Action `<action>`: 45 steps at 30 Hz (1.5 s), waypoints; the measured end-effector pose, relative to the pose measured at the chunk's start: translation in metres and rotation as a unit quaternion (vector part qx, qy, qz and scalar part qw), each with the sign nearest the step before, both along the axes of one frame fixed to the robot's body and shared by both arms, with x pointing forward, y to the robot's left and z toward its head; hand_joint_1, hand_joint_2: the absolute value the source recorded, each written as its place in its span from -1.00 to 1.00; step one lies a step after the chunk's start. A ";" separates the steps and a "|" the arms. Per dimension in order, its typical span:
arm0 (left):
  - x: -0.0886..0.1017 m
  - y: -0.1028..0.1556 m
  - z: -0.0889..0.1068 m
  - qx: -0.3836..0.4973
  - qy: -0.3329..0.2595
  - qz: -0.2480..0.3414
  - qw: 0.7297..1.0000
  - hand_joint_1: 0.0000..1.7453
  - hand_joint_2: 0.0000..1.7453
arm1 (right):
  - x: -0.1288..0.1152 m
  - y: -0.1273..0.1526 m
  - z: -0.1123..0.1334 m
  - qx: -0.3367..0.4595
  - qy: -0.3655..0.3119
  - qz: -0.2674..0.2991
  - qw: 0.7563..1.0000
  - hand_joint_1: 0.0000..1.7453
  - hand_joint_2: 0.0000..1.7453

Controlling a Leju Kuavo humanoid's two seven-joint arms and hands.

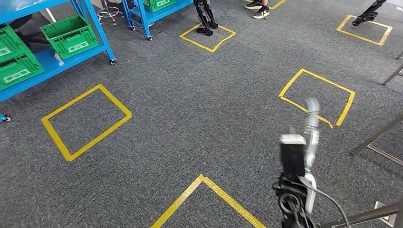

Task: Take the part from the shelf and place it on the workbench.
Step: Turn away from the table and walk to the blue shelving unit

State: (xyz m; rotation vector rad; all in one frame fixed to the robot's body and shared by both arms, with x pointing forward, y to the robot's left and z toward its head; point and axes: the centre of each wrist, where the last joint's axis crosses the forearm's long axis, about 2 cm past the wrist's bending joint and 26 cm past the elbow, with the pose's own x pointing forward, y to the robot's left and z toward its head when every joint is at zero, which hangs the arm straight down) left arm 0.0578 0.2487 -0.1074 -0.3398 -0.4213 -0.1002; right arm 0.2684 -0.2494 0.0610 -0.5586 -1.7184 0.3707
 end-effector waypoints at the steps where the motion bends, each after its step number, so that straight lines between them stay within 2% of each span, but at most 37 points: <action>1: 0.004 -0.001 0.001 -0.001 -0.001 -0.004 1.000 -1.00 -1.00 | -0.006 -0.009 -0.031 -0.007 0.125 -0.020 0.992 -1.00 -1.00; 2: 0.007 -0.001 0.001 -0.002 -0.003 -0.006 1.000 -1.00 -1.00 | -0.020 -0.017 -0.058 -0.017 0.241 -0.049 0.969 -1.00 -1.00; 3: 0.009 -0.002 0.002 -0.002 -0.005 -0.006 1.000 -1.00 -1.00 | -0.041 -0.025 -0.083 -0.029 0.345 -0.083 0.935 -1.00 -1.00; 4: 0.009 -0.002 0.002 -0.001 -0.005 -0.005 1.000 -1.00 -1.00 | -0.062 -0.031 -0.102 -0.037 0.420 -0.109 0.900 -1.00 -1.00; 6: 0.006 -0.001 0.001 0.000 -0.007 0.003 1.000 -1.00 -1.00 | -0.099 -0.040 -0.129 -0.042 0.510 -0.126 0.850 -1.00 -1.00; 11: -0.002 0.003 -0.001 0.007 -0.007 0.021 1.000 -1.00 -1.00 | -0.165 -0.047 -0.158 -0.030 0.597 -0.107 0.794 -1.00 -1.00; 15: -0.004 0.006 -0.001 0.017 0.008 0.017 1.000 -1.00 -1.00 | -0.191 -0.049 -0.165 -0.033 0.635 -0.114 0.763 -1.00 -1.00; 21: -0.003 0.005 -0.001 0.019 0.015 0.004 1.000 -1.00 -1.00 | -0.206 -0.056 -0.168 -0.047 0.651 -0.114 0.749 -1.00 -1.00; 29: -0.002 0.001 0.000 0.015 -0.002 -0.007 1.000 -1.00 -1.00 | -0.193 -0.055 -0.167 -0.062 0.645 -0.097 0.755 -1.00 -1.00; 45: 0.001 0.002 0.000 0.022 0.009 -0.036 0.999 -1.00 -1.00 | -0.193 -0.046 -0.167 -0.082 0.640 -0.072 0.760 -1.00 -1.00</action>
